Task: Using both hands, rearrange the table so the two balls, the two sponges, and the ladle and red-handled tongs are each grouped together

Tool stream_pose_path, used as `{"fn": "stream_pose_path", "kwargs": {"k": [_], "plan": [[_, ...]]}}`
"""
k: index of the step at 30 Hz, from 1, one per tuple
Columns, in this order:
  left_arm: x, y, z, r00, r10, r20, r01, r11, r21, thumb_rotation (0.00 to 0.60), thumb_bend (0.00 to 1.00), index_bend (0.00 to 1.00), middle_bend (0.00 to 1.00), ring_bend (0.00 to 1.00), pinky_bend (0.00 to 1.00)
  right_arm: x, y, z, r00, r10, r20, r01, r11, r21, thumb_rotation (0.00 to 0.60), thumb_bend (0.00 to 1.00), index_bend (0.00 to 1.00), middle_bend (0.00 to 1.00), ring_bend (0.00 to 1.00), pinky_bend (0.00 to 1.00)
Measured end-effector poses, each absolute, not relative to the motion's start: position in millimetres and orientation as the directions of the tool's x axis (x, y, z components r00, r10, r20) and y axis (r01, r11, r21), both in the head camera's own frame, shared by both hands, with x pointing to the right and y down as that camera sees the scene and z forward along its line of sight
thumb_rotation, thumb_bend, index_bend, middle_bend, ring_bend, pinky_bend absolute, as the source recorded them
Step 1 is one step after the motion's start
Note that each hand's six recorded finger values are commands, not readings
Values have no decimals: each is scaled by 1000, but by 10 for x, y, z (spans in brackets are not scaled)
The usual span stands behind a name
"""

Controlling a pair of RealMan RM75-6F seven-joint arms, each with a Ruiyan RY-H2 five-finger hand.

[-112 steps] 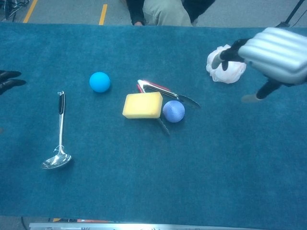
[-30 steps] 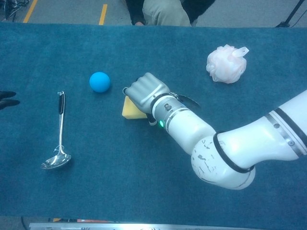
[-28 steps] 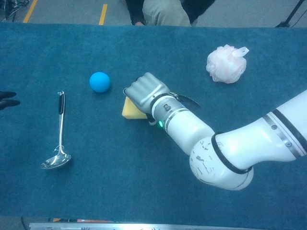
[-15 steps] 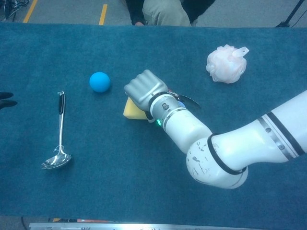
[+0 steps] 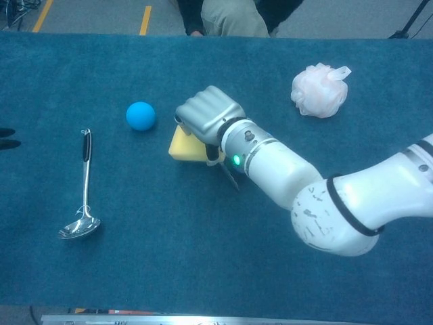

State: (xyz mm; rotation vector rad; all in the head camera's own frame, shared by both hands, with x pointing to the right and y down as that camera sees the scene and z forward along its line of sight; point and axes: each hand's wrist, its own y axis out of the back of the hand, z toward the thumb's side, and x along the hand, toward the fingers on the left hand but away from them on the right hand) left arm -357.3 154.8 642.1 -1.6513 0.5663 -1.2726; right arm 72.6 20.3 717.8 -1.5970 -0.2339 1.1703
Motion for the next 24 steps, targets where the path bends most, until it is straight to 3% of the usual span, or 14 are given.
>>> {"fn": "stream_pose_path", "kwargs": {"k": [14, 24], "plan": [[-3574, 1545, 6456, 349, -802, 485, 169, -455, -874, 600, 223, 0, 0, 0, 34, 1610, -330, 6744, 404, 775, -486, -347, -362, -865, 600, 68, 501, 371, 339, 653], [-3557, 1555, 6468, 351, -802, 483, 160, -457, -875, 600, 223, 0, 0, 0, 34, 2234, -545, 6904, 279, 808, -519, -455, -364, -812, 600, 68, 501, 371, 339, 653]]}}
